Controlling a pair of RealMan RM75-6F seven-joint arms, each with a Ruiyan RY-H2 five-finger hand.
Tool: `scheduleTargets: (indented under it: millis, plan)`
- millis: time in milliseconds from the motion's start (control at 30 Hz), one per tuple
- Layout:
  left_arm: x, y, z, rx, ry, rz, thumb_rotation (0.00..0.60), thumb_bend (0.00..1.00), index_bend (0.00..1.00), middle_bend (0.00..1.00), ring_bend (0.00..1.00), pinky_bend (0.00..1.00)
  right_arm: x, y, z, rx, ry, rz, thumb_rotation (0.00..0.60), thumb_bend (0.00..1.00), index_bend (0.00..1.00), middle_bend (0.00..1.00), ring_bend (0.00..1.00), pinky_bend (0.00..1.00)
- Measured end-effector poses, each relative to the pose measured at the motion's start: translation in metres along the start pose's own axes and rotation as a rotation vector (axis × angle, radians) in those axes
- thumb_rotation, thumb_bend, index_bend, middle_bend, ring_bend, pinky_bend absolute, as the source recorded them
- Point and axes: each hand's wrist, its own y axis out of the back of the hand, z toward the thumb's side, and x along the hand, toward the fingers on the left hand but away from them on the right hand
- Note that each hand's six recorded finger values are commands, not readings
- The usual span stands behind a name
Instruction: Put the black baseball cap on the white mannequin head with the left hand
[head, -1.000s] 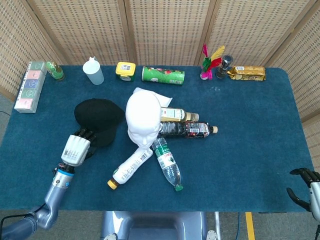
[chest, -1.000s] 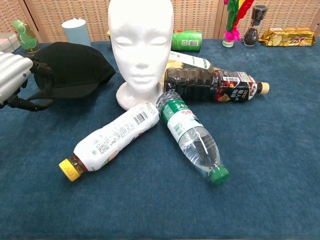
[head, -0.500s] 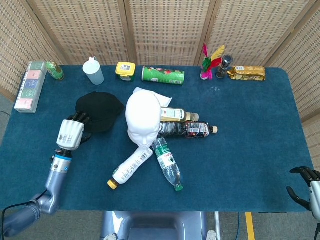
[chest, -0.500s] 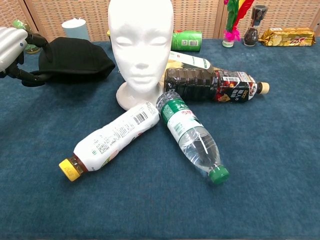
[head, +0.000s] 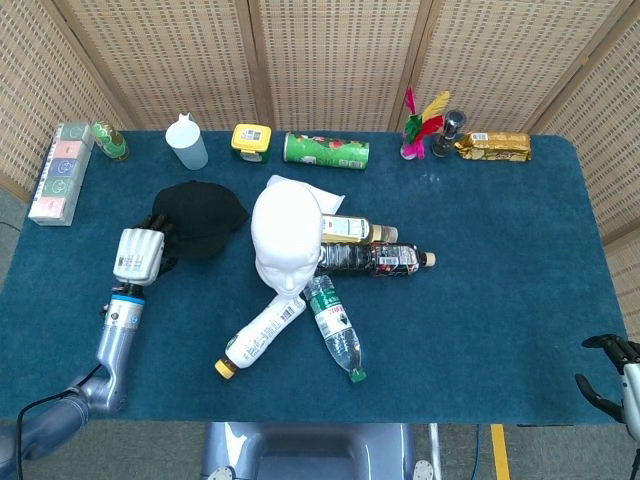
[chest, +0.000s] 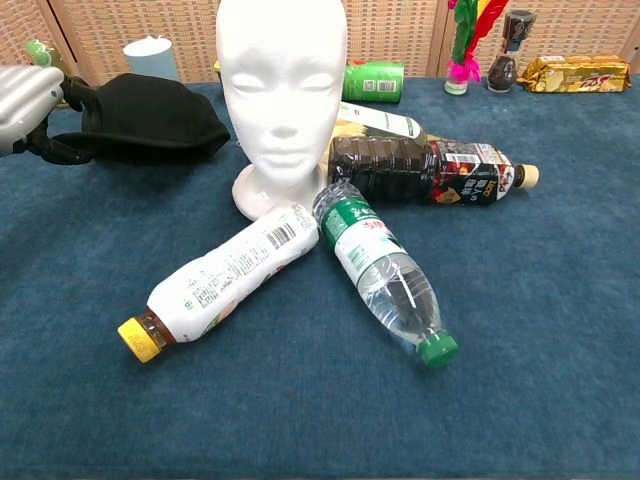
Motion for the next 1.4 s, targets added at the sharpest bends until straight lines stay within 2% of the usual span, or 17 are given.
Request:
scheduleTargets:
  millis: [67,167,433,733,1033,1233,1400]
  plan:
    - [0.001,0.001,-0.001,-0.013,0.010,0.002,0.600,0.42,0.79,0.50,0.49,0.77,0.000,0.001,0.000,-0.002,0.001,-0.002,0.600,0.26,0.39,0.42,0.46,0.48]
    - [0.001,0.004,-0.002,-0.026,0.013,0.017,0.600,0.42,0.82,0.56,0.54,0.80,0.001,0.002,0.001,-0.004,0.002,-0.006,0.600,0.26,0.39,0.42,0.46,0.48]
    - [-0.002,0.029,-0.003,-0.028,-0.034,0.111,0.600,0.38,0.85,0.59,0.56,0.81,0.001,0.001,0.002,-0.009,0.010,-0.002,0.600,0.26,0.39,0.42,0.46,0.48]
    - [-0.007,0.083,-0.004,0.015,-0.139,0.271,0.600,0.38,0.85,0.60,0.56,0.81,0.001,-0.001,0.004,-0.023,0.019,-0.006,0.600,0.26,0.39,0.42,0.46,0.48]
    - [-0.010,0.146,0.007,0.101,-0.236,0.430,0.600,0.37,0.85,0.60,0.56,0.81,0.001,-0.002,0.003,-0.032,0.020,-0.008,0.600,0.26,0.39,0.42,0.46,0.49]
    - [-0.007,0.180,0.027,0.113,-0.280,0.521,0.600,0.37,0.85,0.60,0.56,0.81,0.001,-0.001,0.003,-0.034,0.022,-0.012,0.600,0.26,0.39,0.42,0.46,0.49]
    - [0.002,0.204,0.054,0.103,-0.336,0.589,0.600,0.37,0.85,0.60,0.56,0.80,0.002,-0.001,0.002,-0.036,0.018,-0.012,0.600,0.26,0.39,0.42,0.46,0.49]
